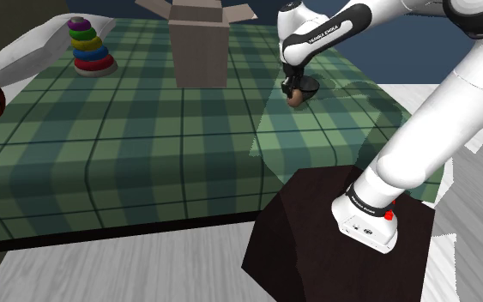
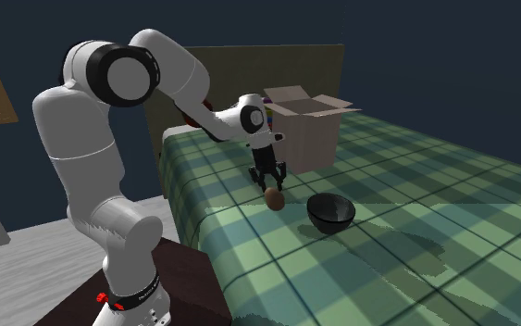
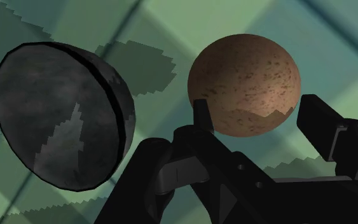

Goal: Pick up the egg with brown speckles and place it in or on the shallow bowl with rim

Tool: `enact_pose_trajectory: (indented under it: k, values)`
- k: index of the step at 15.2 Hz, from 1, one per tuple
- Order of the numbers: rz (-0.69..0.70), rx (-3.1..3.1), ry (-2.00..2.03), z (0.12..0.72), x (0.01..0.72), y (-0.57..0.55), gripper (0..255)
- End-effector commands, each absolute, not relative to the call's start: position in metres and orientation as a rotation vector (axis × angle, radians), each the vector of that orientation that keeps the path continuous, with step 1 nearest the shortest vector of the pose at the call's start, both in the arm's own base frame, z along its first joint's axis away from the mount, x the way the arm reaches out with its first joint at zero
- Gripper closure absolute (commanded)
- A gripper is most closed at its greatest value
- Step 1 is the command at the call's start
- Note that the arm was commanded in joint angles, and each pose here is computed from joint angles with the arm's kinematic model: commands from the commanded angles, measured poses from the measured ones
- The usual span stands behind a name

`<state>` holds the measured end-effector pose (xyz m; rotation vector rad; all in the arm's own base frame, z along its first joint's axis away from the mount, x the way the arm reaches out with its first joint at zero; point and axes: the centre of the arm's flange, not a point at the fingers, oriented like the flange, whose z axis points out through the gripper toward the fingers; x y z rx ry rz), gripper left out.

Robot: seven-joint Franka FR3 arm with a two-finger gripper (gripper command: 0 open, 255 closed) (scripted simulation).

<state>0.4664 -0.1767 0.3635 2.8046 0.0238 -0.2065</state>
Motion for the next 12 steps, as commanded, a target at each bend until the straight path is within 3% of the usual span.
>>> enact_pose_trajectory:
  k: [1, 12]
  values:
    - [-0.207, 2.805, 0.024, 0.374, 0.467, -0.176, 255]
    - [-0.207, 2.805, 0.024, 0.421, 0.471, -0.203, 255]
